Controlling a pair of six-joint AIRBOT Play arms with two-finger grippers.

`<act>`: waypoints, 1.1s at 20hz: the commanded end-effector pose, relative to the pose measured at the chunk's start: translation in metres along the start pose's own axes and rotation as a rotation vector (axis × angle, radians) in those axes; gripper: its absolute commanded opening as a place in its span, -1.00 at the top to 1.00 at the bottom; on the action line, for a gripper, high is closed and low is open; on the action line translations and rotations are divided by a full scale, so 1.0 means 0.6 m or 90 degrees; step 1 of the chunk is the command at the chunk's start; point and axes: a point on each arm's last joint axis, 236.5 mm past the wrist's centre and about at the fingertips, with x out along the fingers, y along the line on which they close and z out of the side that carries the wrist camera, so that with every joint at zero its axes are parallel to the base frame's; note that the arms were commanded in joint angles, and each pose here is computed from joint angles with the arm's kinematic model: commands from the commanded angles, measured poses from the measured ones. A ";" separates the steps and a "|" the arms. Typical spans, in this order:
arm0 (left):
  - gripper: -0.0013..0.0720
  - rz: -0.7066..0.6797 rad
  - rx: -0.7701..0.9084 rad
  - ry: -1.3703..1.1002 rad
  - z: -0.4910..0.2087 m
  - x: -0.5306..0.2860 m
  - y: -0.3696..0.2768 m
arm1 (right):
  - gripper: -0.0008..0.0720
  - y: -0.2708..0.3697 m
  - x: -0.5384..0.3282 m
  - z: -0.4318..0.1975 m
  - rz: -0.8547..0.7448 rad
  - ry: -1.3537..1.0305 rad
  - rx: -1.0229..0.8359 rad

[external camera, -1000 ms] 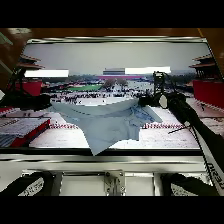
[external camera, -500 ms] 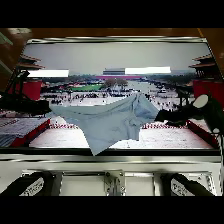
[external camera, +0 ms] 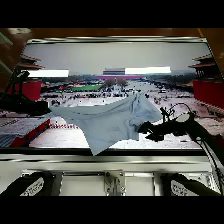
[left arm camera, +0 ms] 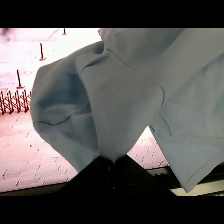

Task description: Fold the shirts.

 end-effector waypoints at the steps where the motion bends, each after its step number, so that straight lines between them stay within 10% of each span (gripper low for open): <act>1: 0.87 0.000 0.003 -0.001 0.000 0.000 -0.001 | -0.92 0.029 0.048 0.006 0.048 -0.003 0.031; 6: 0.87 0.001 0.003 -0.008 0.004 0.000 0.000 | -0.38 0.051 0.060 0.025 0.073 -0.037 0.036; 8: 0.87 0.002 0.004 -0.013 0.008 0.000 0.001 | 0.69 0.057 0.060 0.025 0.080 -0.038 0.026; 9: 0.87 0.002 0.011 -0.019 0.012 -0.001 0.001 | 0.81 0.069 0.057 0.024 0.094 -0.036 0.000; 15: 0.87 0.056 0.086 -0.163 0.088 -0.116 -0.001 | 0.81 0.286 -0.151 0.031 0.235 -0.134 -0.329; 22: 0.87 0.084 0.225 -0.695 0.169 -0.655 -0.174 | 0.81 0.572 -0.845 -0.070 0.250 -0.972 -0.603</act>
